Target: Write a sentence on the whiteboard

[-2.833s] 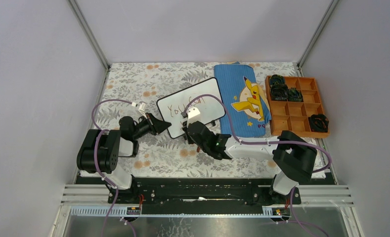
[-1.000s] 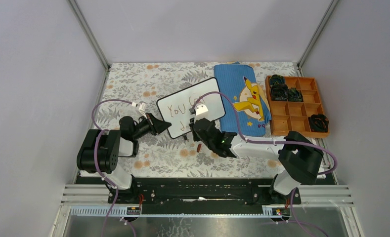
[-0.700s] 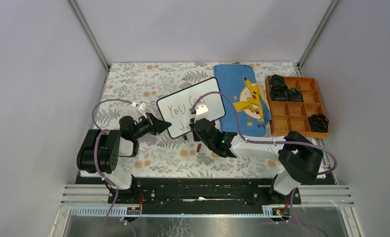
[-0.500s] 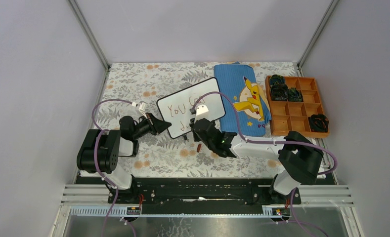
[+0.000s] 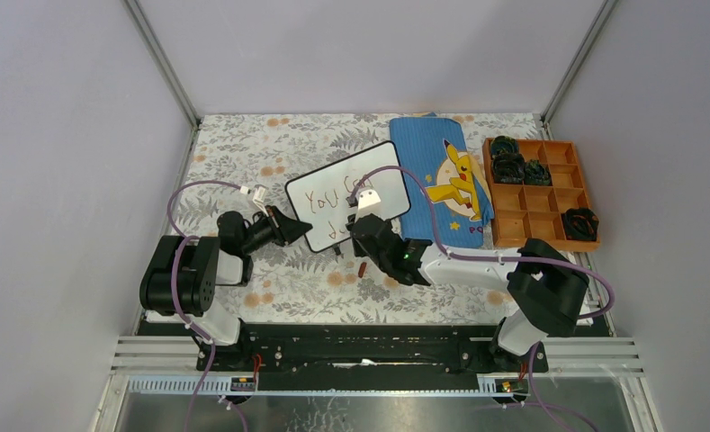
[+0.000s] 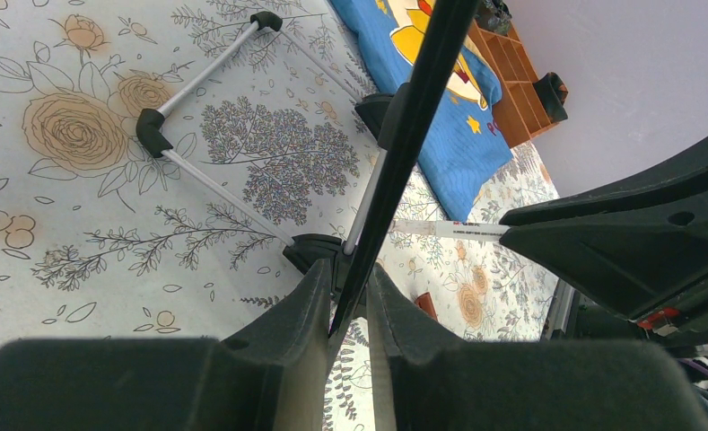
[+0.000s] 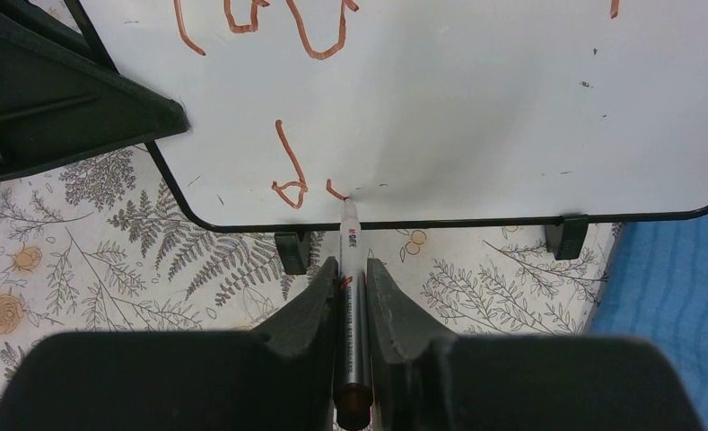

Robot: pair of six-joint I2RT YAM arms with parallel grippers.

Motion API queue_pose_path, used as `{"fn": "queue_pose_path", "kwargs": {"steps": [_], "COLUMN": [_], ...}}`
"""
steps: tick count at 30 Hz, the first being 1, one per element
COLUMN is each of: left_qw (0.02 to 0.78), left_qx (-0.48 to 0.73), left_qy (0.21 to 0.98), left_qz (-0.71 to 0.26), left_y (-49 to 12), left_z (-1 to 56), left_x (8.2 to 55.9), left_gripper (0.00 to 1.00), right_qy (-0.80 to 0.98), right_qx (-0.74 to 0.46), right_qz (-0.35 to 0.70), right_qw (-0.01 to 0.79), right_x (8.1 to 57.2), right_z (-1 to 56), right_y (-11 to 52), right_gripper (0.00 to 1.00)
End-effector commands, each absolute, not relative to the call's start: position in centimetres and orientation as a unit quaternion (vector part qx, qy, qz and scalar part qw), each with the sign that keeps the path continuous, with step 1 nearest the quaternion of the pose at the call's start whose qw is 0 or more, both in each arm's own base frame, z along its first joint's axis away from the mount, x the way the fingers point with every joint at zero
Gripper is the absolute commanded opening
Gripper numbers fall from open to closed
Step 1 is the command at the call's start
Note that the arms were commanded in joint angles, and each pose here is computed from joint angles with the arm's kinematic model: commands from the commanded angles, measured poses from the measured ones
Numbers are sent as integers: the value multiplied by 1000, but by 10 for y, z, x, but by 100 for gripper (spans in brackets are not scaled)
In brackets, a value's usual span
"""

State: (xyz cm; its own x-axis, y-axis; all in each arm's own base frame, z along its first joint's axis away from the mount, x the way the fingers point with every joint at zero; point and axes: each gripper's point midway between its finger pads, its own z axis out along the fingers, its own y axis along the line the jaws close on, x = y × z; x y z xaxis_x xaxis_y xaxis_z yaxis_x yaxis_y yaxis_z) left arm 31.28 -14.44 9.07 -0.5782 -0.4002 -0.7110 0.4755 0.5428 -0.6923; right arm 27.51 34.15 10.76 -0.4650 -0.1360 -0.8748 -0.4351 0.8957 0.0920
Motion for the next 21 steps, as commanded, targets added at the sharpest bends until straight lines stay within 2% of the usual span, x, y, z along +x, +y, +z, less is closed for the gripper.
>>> {"fn": "queue_pose_path", "kwargs": {"steps": [1,21], "left_qw": [454,453], "left_qx": [22,21], "left_qy": [761,762], "left_qz": [-463,-462], "left_y": [-142,-142], "left_z": [80,79], "left_x": [317,317], "left_gripper": [26,26], "right_qy": [830,822], "right_qx": [-137,-143], "right_qz": [139,147], "right_qw": [522,532], "right_x": [298,303], "right_z": [134,149], "right_y": [336,346], "right_gripper": [0,0]}}
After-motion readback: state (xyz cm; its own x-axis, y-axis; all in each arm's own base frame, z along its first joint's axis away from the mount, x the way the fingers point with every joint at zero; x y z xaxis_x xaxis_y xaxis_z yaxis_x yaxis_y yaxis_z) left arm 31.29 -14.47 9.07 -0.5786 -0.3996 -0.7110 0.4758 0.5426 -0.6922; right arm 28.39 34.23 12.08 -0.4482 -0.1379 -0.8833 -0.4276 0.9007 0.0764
